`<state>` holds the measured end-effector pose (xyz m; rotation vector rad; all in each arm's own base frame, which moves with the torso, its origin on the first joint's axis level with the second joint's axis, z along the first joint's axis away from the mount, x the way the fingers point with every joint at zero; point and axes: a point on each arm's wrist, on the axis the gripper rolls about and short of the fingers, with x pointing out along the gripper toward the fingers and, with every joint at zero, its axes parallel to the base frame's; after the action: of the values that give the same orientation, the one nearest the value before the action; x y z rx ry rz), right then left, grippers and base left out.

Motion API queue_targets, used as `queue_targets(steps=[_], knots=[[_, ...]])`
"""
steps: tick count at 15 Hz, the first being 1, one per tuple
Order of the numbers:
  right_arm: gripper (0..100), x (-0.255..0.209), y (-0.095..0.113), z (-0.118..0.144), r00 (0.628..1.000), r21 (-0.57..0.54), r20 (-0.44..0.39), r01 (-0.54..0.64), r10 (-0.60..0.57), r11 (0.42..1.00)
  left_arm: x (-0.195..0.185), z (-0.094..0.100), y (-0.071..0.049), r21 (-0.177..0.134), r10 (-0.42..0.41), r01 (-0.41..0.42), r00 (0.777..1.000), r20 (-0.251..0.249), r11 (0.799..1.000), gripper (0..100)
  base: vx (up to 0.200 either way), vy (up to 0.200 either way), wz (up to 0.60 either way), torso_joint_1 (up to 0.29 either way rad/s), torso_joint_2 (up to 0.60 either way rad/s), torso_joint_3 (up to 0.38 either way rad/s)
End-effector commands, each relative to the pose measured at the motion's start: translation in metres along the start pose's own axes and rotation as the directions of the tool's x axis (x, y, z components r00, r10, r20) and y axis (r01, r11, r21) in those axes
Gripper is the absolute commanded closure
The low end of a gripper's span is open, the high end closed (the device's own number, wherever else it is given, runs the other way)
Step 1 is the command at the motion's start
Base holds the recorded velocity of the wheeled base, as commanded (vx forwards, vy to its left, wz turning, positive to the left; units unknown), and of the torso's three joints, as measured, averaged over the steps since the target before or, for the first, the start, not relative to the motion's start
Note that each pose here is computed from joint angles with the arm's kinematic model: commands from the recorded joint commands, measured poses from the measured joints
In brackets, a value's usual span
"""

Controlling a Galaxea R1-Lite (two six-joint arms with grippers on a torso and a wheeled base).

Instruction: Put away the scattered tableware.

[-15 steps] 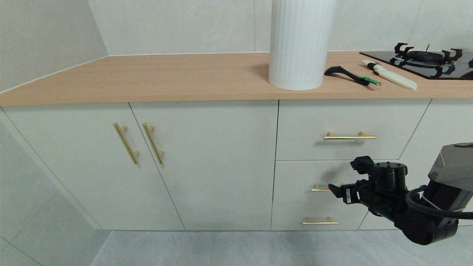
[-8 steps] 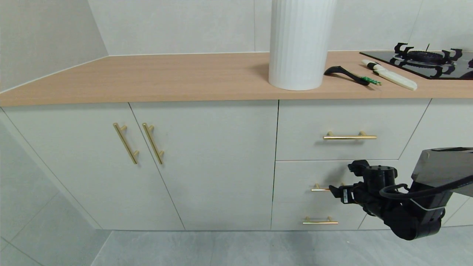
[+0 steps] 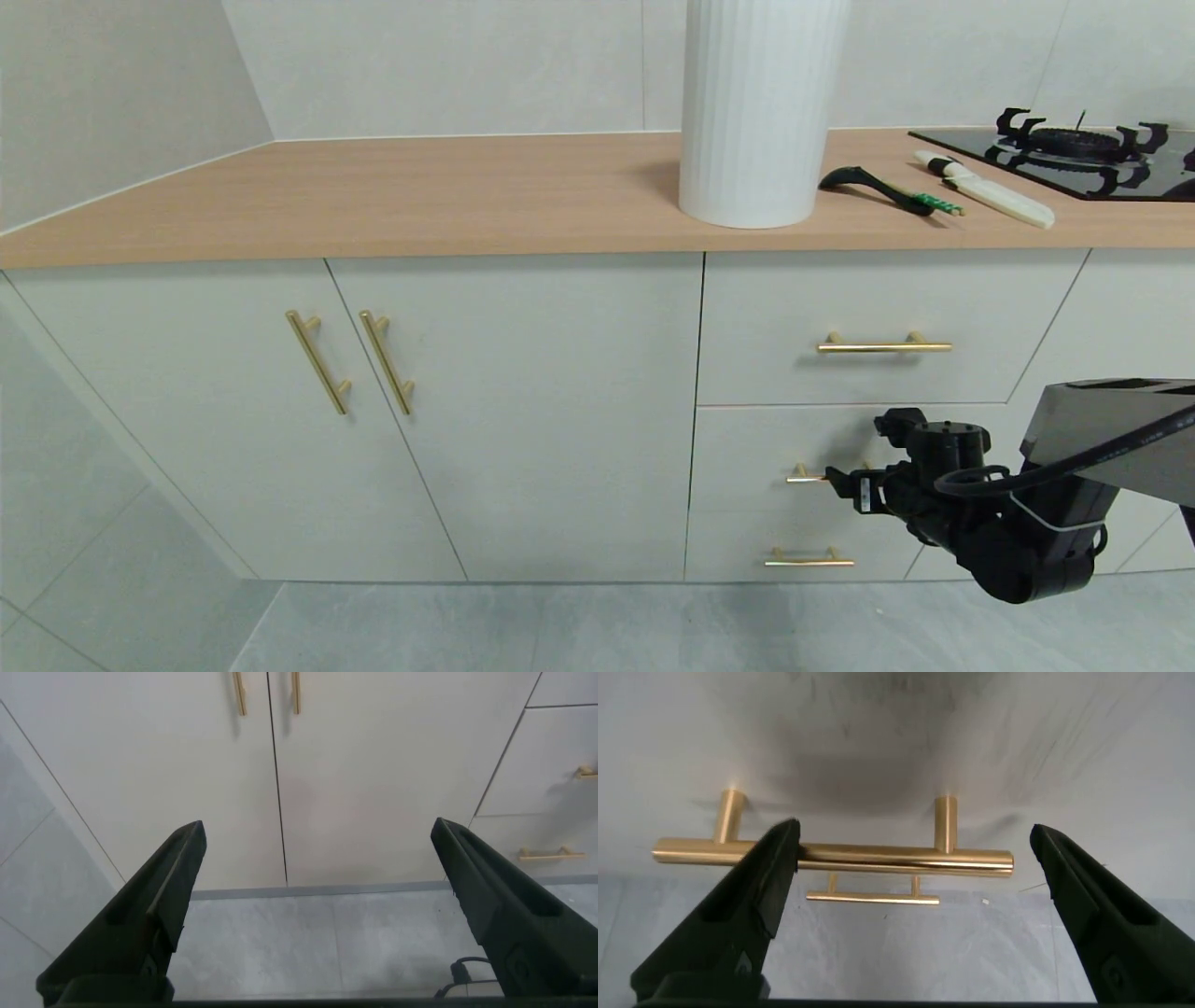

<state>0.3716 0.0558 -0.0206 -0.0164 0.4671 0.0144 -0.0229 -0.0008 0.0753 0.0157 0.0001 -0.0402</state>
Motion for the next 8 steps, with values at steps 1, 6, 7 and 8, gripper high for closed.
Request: queue_targets(steps=[1, 6, 7, 8], knots=[[0, 0.0006, 0.0003, -0.0052, 1.000, -0.004, -0.019, -0.001, 0.001, 1.000, 0.0001, 0.0000, 0.0000, 0.000, 0.000, 0.000, 1.000, -0.001, 1.000, 0, 0.000, 0.000, 0.00, 0.000, 0.00, 0.000], [0, -0.0009, 0.0000, -0.0075, 0.999, -0.008, -0.033, 0.000, 0.000, 1.000, 0.0001, 0.0000, 0.0000, 0.000, 0.000, 0.000, 1.000, -0.001, 1.000, 0, 0.000, 0.000, 0.00, 0.000, 0.00, 0.000], [0, -0.0009, -0.0001, -0.0084, 0.999, -0.008, -0.036, 0.000, 0.000, 1.000, 0.0001, 0.0000, 0.0000, 0.000, 0.000, 0.000, 1.000, -0.001, 1.000, 0, 0.000, 0.000, 0.00, 0.000, 0.00, 0.000], [0, -0.0006, -0.0001, -0.0089, 0.999, -0.008, -0.037, 0.000, 0.000, 1.000, 0.0001, 0.0000, 0.0000, 0.000, 0.000, 0.000, 1.000, -0.001, 1.000, 0, 0.000, 0.000, 0.00, 0.000, 0.00, 0.000]])
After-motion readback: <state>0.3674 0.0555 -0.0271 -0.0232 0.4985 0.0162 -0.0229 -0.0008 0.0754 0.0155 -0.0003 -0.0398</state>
